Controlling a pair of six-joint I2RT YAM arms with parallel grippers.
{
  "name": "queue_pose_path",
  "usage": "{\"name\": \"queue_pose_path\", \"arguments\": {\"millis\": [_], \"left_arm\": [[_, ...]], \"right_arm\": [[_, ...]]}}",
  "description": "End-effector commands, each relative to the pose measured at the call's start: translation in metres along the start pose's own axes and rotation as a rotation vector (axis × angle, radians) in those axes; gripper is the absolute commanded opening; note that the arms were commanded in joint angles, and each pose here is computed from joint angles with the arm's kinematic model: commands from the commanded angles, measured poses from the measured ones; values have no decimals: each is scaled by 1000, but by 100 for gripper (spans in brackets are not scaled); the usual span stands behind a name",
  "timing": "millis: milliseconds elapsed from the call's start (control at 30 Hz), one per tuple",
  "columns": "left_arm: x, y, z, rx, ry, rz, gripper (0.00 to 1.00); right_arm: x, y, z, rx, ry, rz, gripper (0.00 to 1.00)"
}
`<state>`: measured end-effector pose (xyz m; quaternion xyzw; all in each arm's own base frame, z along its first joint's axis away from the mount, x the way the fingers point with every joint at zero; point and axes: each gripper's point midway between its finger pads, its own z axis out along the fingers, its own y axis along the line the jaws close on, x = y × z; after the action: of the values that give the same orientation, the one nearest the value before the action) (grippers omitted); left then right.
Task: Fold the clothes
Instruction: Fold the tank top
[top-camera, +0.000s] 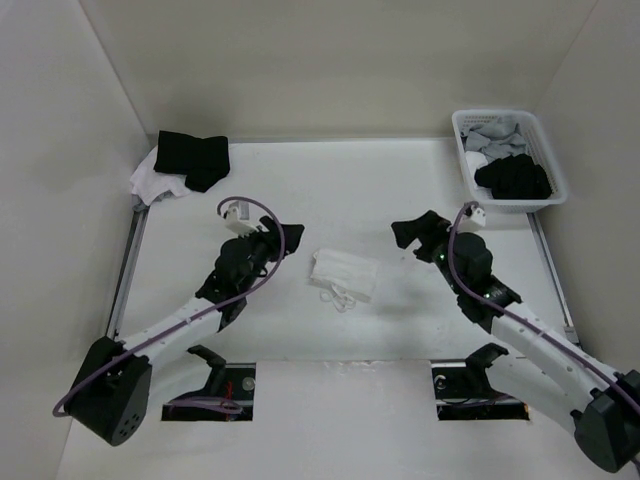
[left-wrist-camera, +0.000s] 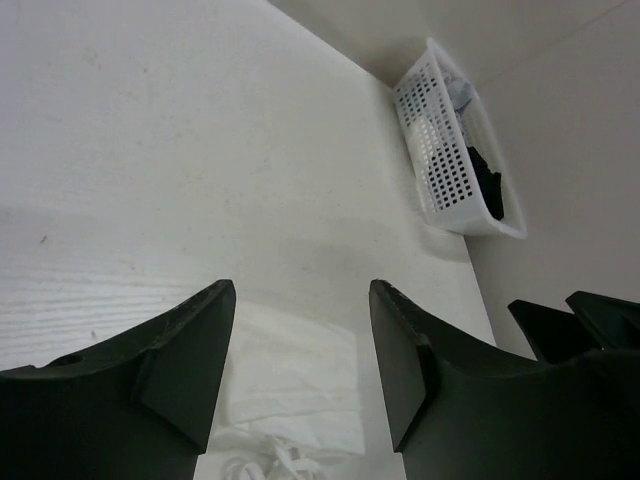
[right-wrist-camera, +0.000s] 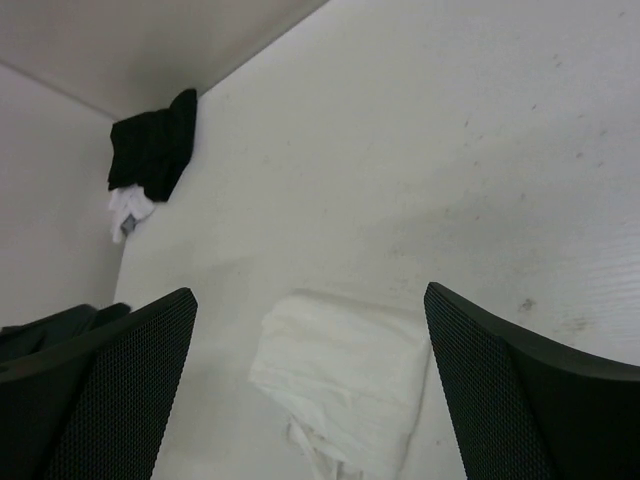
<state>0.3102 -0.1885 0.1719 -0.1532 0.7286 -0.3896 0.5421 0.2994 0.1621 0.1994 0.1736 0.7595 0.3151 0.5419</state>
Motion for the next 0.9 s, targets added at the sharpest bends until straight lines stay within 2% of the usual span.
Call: {"name": "queue_pose_path", "arguments": {"millis": [0, 133, 367, 867], "left_arm": [[2, 19, -6, -188, 72, 199, 56], [15, 32, -16, -269, 141, 204, 56], [10, 65, -29, -347, 93, 118, 59], [11, 65, -16, -357, 124, 139, 57]], "right_arm": [[-5, -33, -6, 115, -65, -103, 100], [-7, -59, -5, 184, -120, -122, 100], [-3, -87, -4, 254, -204, -110, 100], [1, -99, -5, 273, -207, -93, 100]]}}
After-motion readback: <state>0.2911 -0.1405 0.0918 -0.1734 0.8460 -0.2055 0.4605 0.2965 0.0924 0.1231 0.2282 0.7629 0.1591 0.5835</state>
